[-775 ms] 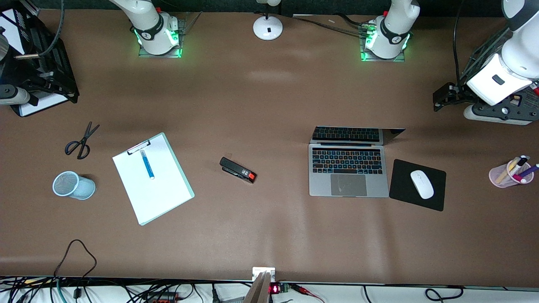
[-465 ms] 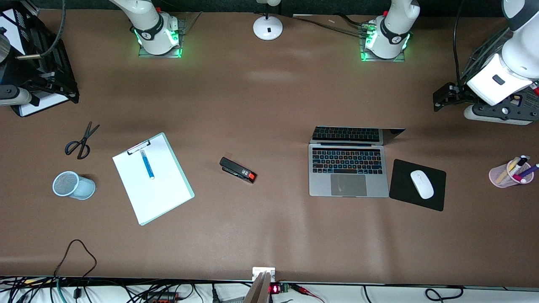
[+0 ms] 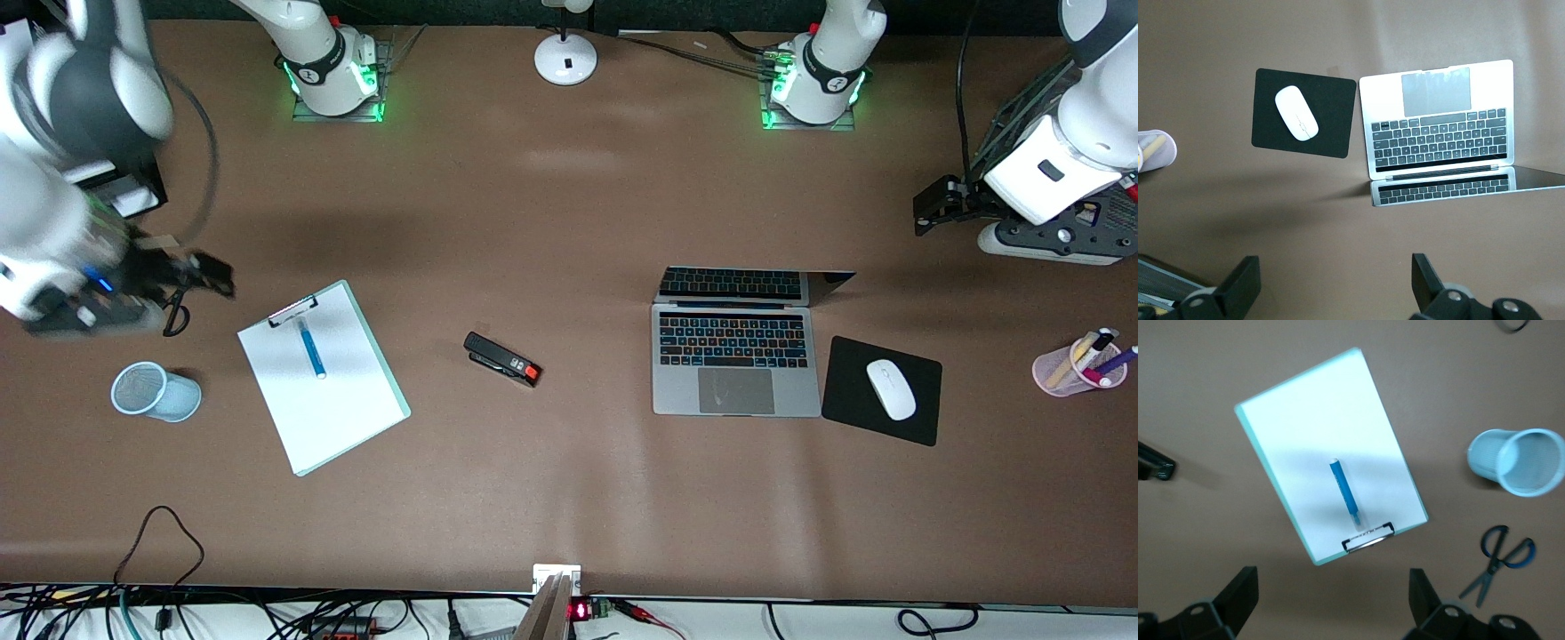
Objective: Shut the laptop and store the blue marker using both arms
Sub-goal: 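Move the right gripper down toward the blue marker on the clipboard, then grasp the blue marker with the right gripper while the left gripper reaches the laptop lid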
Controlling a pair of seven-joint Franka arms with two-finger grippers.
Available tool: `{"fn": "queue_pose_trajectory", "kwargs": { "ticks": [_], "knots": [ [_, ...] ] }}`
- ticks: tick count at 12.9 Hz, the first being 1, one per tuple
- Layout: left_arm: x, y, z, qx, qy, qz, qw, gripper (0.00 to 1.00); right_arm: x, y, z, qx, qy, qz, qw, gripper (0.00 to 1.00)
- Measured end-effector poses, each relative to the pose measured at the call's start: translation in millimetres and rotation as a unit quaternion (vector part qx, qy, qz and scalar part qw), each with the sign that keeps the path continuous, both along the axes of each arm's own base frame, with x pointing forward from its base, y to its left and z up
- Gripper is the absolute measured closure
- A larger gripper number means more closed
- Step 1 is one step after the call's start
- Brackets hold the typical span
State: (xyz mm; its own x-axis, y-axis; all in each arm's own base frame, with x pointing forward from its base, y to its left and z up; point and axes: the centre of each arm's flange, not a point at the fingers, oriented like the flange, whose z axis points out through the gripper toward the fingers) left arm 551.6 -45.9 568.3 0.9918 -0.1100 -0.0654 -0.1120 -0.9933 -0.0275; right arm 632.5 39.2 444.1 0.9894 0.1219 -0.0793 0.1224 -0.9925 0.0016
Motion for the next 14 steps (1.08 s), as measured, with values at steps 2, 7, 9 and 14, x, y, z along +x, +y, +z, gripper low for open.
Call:
{"fn": "queue_pose_trajectory", "kwargs": {
  "ticks": [2,7,9,14],
  "knots": [
    [3,-1,-13,0.001,0.018,-0.001,1.000,0.08,15,9,-55,-0.004,0.014,0.019,1.000,0.00],
    [8,-3,-22,0.001,0.026,-0.003,1.000,0.55,27,29,-129,-0.002,0.034,0.127,0.991,0.00],
    [8,-4,-22,0.001,0.026,-0.003,1.000,0.76,28,33,-158,-0.001,0.044,0.154,0.987,0.04],
    [-1,-27,-26,-0.019,0.055,-0.002,0.998,0.99,33,33,-213,0.000,0.041,0.212,0.976,0.43]
  ]
}}
